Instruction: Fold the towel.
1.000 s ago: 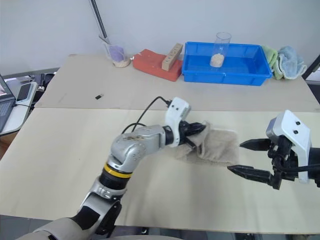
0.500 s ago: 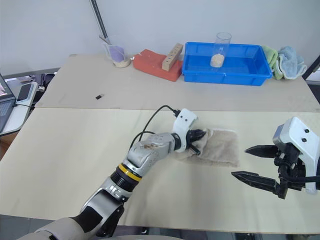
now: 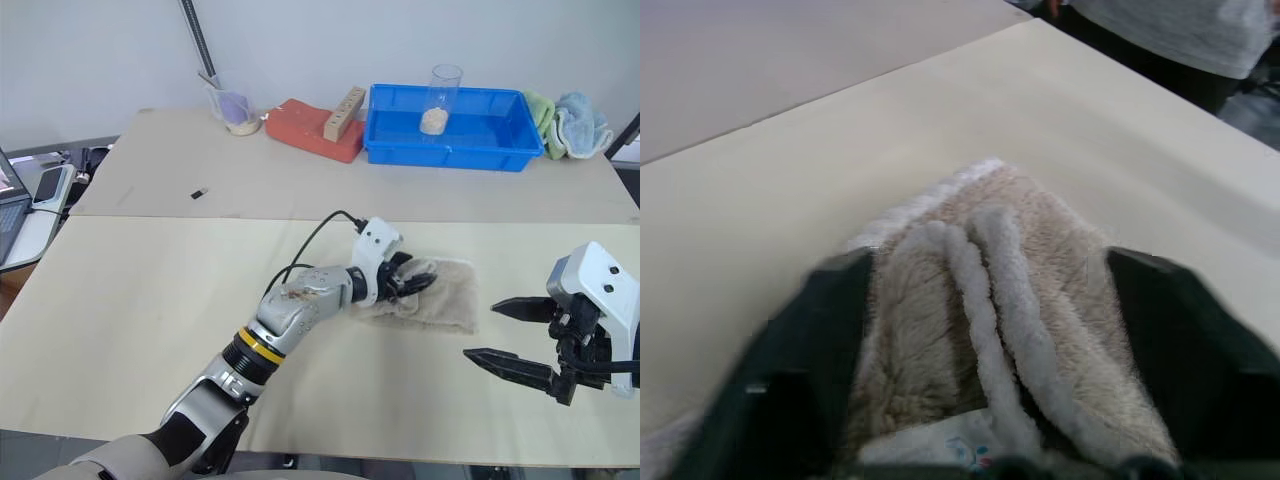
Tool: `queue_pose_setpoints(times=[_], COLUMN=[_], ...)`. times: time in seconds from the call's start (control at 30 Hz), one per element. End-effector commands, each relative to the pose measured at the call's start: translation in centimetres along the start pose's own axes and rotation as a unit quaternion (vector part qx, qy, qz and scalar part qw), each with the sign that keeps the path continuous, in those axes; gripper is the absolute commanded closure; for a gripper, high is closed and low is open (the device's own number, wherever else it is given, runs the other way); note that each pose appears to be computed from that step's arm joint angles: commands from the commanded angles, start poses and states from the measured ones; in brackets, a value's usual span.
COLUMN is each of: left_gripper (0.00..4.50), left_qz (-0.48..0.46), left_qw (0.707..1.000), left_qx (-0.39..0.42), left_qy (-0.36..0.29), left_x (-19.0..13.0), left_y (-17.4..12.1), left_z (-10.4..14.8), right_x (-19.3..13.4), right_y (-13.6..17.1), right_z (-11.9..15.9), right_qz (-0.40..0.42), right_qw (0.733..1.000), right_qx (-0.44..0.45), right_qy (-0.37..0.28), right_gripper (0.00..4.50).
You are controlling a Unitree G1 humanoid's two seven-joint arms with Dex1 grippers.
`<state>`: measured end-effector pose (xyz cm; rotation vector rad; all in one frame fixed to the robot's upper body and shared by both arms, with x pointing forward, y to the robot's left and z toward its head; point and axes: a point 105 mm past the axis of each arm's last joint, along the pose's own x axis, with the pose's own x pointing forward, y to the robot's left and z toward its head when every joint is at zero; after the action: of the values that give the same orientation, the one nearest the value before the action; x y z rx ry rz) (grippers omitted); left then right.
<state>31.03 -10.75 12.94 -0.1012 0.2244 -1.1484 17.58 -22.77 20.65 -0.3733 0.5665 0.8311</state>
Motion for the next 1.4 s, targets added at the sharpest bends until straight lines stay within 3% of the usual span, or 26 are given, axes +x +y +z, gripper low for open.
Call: queue_pose_setpoints(times=[0.03,0.23,0.4,0.53,0.77,0.93,1.07,1.4], left_gripper=[0.06,0.06,0.06,0.06,0.06,0.06,0.06,0.06], left_qz=[-0.099,-0.110,-0.146,-0.133,-0.122,-0.146,-0.145,-0.119], left_qw=[0.991,0.985,0.977,0.965,0.944,0.937,0.938,0.940], left_qx=[0.020,0.026,0.096,0.215,0.300,0.304,0.301,0.306], left_qy=[-0.092,-0.127,-0.122,-0.067,0.057,0.090,0.093,0.095], left_x=[1.1,-1.8,-6.0,-10.2,-17.2,-20.8,-21.9,-23.6], left_y=[-5.4,-3.9,-2.1,1.7,5.9,5.4,4.9,5.4], left_z=[6.3,8.6,9.6,8.4,5.6,4.0,3.8,3.2], right_x=[-0.2,0.2,0.6,1.9,6.5,10.3,12.0,12.1], right_y=[-0.4,-0.6,-0.7,-0.3,-0.5,-1.2,-2.0,-2.2], right_z=[0.7,1.0,1.7,2.1,2.6,2.7,2.1,1.9], right_qz=[-0.010,-0.012,-0.015,-0.007,-0.036,-0.082,-0.122,-0.161], right_qw=[1.000,0.999,0.999,0.998,0.993,0.988,0.984,0.979], right_qx=[-0.021,-0.025,-0.026,-0.024,0.010,0.042,0.061,0.063], right_qy=[-0.011,-0.021,-0.045,-0.064,-0.113,-0.121,-0.112,-0.107], right_gripper=[0.31,0.31,0.31,0.31,0.31,0.31,0.31,0.31])
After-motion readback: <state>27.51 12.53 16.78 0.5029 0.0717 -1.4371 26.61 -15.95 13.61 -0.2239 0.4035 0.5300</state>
